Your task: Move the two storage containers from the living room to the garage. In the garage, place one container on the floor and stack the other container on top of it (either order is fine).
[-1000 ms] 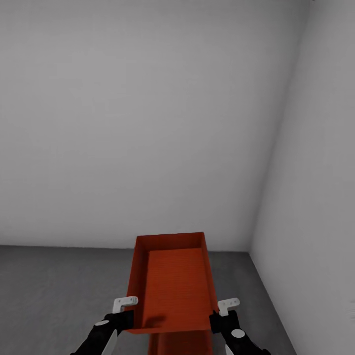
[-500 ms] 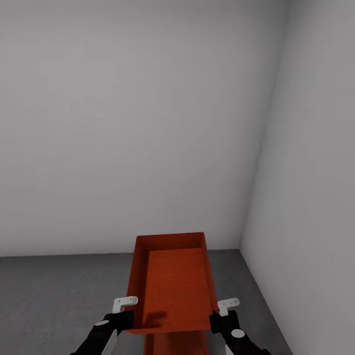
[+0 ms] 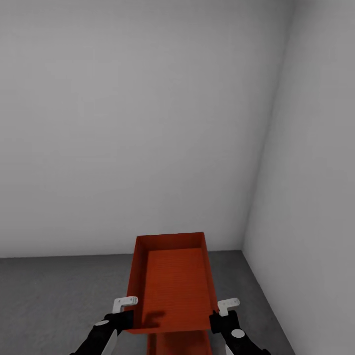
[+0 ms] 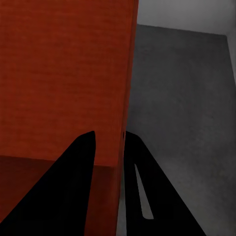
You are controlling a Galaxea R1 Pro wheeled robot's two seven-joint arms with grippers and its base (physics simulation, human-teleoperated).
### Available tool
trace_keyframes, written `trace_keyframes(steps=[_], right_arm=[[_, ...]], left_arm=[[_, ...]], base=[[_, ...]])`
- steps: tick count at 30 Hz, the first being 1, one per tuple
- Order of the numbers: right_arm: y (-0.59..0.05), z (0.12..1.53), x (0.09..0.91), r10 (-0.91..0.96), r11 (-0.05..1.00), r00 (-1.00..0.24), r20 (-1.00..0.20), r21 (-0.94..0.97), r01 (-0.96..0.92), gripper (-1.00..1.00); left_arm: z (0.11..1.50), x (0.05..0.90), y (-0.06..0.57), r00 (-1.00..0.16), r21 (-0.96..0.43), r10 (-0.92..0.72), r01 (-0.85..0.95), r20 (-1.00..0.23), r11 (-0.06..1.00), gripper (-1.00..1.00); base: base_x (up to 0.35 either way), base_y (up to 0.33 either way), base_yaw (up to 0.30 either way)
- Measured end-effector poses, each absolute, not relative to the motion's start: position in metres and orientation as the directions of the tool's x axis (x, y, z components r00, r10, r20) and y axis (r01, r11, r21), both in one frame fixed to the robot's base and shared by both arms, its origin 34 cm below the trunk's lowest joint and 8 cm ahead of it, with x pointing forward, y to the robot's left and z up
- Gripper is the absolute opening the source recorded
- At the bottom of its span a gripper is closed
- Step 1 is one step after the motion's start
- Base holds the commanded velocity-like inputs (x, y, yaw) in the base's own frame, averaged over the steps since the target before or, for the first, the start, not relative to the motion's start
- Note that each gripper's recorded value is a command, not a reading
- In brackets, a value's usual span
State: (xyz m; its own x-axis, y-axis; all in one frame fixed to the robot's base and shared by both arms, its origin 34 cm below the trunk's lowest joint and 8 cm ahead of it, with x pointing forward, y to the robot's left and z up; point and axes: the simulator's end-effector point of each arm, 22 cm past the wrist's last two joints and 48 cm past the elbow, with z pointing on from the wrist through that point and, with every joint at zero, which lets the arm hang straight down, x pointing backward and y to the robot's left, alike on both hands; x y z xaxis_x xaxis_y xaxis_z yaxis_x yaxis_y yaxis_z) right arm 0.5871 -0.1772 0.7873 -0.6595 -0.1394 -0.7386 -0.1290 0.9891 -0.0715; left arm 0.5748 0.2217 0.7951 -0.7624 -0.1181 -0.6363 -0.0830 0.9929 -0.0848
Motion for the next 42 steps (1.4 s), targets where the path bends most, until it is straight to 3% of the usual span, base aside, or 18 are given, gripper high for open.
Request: trace_keyframes(steps=[10, 42], right_arm=[[-0.1768, 0.7874, 0.5873, -0.139, 0.989, -0.659, -0.739, -0.072, -0.128, -1.00], [-0.1774, 0.7873, 0.5874, -0.139, 0.989, -0.659, -0.739, -0.072, -0.129, -1.00]], left_arm=[[0.7952, 0.5751, 0.2220, -0.762, -0.085, -0.118, -0.083, -0.637, 0.993, -1.00], [0.7952, 0.5752, 0.2214, -0.762, -0.085, -0.118, -0.083, -0.637, 0.993, -1.00]], base=[[0.228, -0.076, 0.000], [0.013, -0.011, 0.000]])
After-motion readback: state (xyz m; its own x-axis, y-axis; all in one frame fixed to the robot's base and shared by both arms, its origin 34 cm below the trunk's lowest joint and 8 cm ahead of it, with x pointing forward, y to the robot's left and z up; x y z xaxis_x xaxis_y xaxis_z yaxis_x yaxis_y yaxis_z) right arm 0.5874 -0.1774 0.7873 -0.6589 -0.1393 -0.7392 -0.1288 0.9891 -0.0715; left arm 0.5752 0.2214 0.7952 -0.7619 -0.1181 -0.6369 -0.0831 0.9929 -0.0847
